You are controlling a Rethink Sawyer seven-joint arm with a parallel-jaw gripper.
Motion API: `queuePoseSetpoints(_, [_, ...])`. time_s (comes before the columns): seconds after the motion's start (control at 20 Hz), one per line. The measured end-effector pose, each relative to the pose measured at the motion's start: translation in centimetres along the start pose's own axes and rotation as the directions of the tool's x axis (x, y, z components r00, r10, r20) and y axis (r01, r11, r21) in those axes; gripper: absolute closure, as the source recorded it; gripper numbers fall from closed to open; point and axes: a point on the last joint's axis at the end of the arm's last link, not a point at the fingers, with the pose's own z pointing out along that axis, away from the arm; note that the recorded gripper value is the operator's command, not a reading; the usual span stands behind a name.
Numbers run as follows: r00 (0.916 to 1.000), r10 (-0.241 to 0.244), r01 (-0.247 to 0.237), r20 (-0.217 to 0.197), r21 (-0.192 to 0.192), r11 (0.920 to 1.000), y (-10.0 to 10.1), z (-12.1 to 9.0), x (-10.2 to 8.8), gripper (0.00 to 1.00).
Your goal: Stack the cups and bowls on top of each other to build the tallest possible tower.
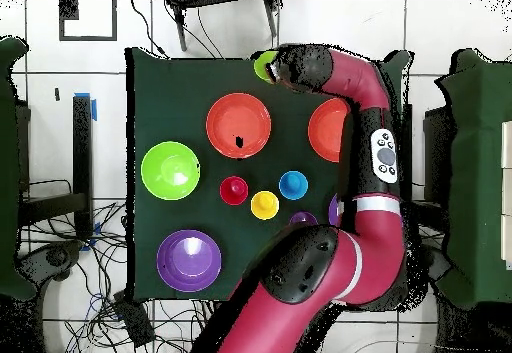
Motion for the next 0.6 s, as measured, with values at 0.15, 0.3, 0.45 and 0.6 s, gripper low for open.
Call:
queuePoseSetpoints(0.15, [1.0,0.002,-0.002,-0.008,-0.016,0.9999,-0.7,0.1,1.5,1.0])
queuePoseSetpoints(0.3, [0.9998,0.017,-0.017,-0.009,-0.03,0.9994,-0.9,0.1,2.2,1.0])
queuePoseSetpoints(0.45, [0.9994,0.035,-0.035,-0.009,-0.043,0.9985,-1.5,0.0,3.1,1.0])
queuePoseSetpoints(0.6, [0.9991,0.042,-0.042,-0.011,-0.048,0.998,-1.7,-0.1,3.4,1.0])
